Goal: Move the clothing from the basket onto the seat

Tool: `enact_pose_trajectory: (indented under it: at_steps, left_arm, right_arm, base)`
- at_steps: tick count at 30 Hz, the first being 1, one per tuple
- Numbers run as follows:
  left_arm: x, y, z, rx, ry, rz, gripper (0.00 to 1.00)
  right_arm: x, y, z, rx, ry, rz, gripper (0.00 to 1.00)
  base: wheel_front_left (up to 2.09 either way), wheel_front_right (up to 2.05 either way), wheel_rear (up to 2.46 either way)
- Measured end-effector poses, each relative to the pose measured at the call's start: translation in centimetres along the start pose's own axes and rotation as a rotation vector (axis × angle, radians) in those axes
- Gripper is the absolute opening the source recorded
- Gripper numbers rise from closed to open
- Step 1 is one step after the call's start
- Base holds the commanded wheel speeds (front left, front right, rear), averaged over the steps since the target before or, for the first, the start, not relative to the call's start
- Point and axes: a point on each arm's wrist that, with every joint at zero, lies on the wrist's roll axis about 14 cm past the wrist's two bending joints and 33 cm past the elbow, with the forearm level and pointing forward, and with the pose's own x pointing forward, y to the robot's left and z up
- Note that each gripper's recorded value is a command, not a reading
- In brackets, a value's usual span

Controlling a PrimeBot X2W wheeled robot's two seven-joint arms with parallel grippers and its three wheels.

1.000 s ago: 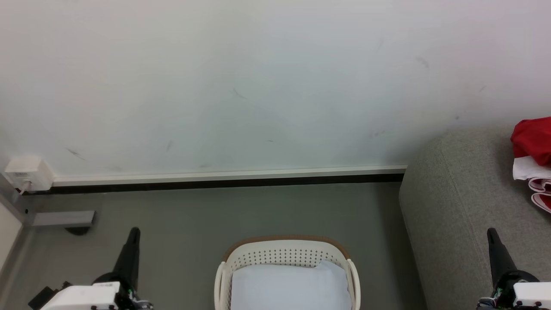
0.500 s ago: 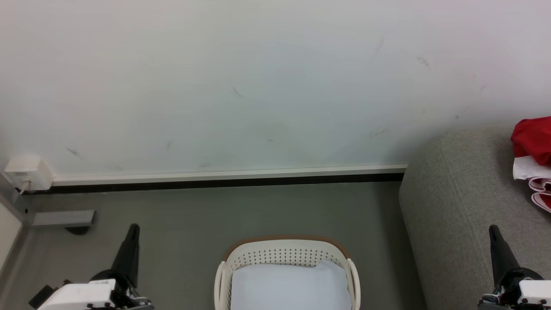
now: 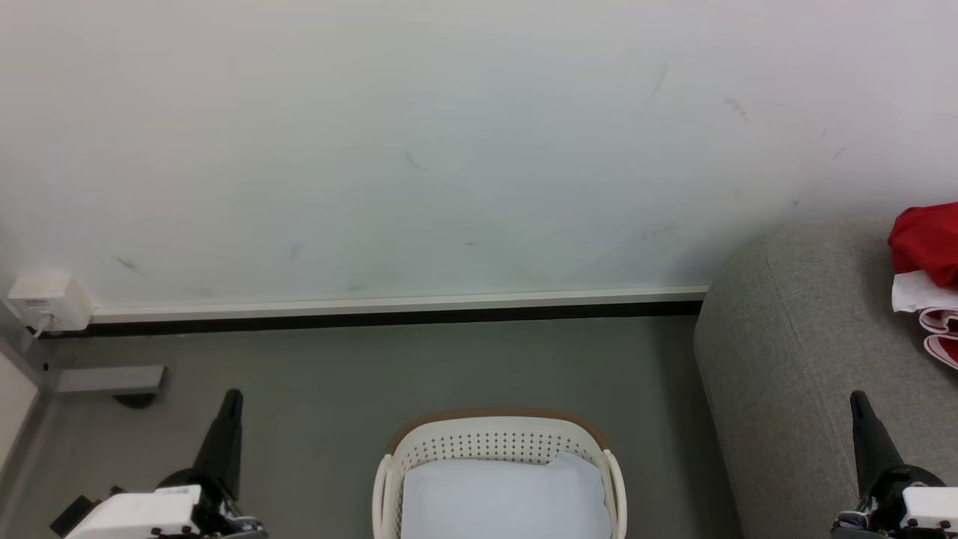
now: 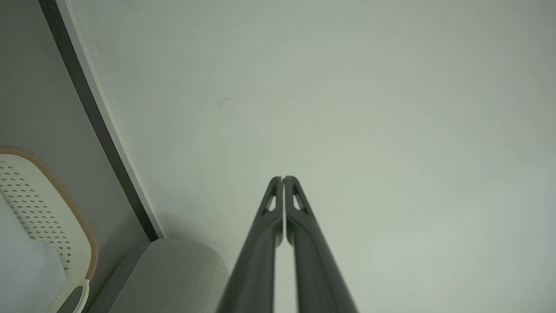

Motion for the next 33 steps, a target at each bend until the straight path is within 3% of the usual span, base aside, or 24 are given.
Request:
enact_pose_trajectory:
  at_steps: [33]
  left_arm:
    - [0.00, -0.01, 0.00, 0.000, 0.000, 0.000, 0.00]
  right_arm:
    - [0.01, 0.02, 0.00, -0.001, 0.001, 0.000, 0.00]
  base:
    - [0.00, 0.00, 0.00]
